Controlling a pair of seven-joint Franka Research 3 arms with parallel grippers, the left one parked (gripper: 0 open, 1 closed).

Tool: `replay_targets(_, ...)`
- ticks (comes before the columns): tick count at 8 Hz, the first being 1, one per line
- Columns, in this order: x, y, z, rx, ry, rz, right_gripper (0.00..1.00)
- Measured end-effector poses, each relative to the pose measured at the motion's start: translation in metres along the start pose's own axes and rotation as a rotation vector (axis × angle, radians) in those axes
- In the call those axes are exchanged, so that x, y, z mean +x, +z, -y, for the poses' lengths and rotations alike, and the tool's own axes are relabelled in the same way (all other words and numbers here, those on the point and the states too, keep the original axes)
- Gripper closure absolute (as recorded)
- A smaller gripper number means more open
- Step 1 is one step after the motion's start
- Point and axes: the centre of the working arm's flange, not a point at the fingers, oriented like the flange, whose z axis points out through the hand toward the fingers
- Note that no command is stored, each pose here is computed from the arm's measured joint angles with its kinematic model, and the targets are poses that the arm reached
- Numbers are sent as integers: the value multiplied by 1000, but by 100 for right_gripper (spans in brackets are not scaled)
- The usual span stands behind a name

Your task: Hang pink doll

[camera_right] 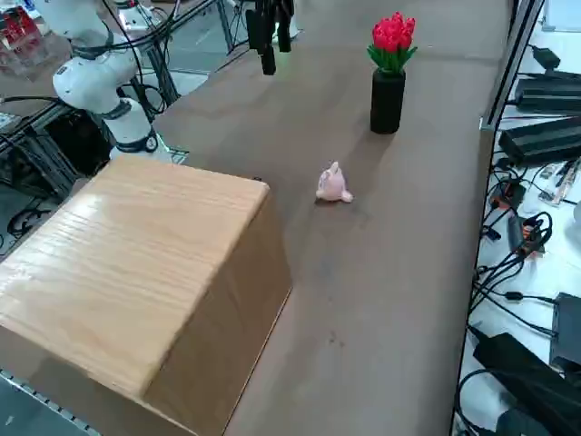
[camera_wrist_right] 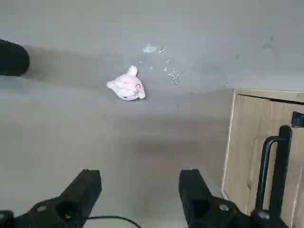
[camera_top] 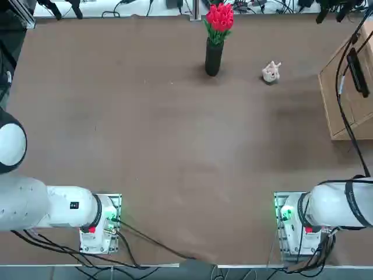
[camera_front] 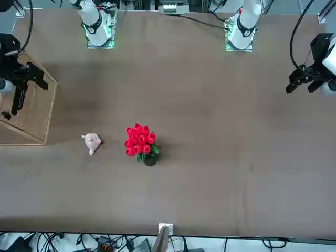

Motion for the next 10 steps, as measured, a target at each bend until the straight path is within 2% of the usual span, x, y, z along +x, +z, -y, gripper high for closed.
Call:
replay_targets(5, 0, 4, 0, 1, 0, 15, 0)
replay_targets(6, -1, 16, -2, 6, 4, 77, 0)
replay_targets(7, -5, 32, -8, 13, 22, 169, 0)
replay_targets(8, -8, 45, -18, 17, 74, 235, 0)
replay_targets(10, -5, 59, -25, -11, 316, 273, 0)
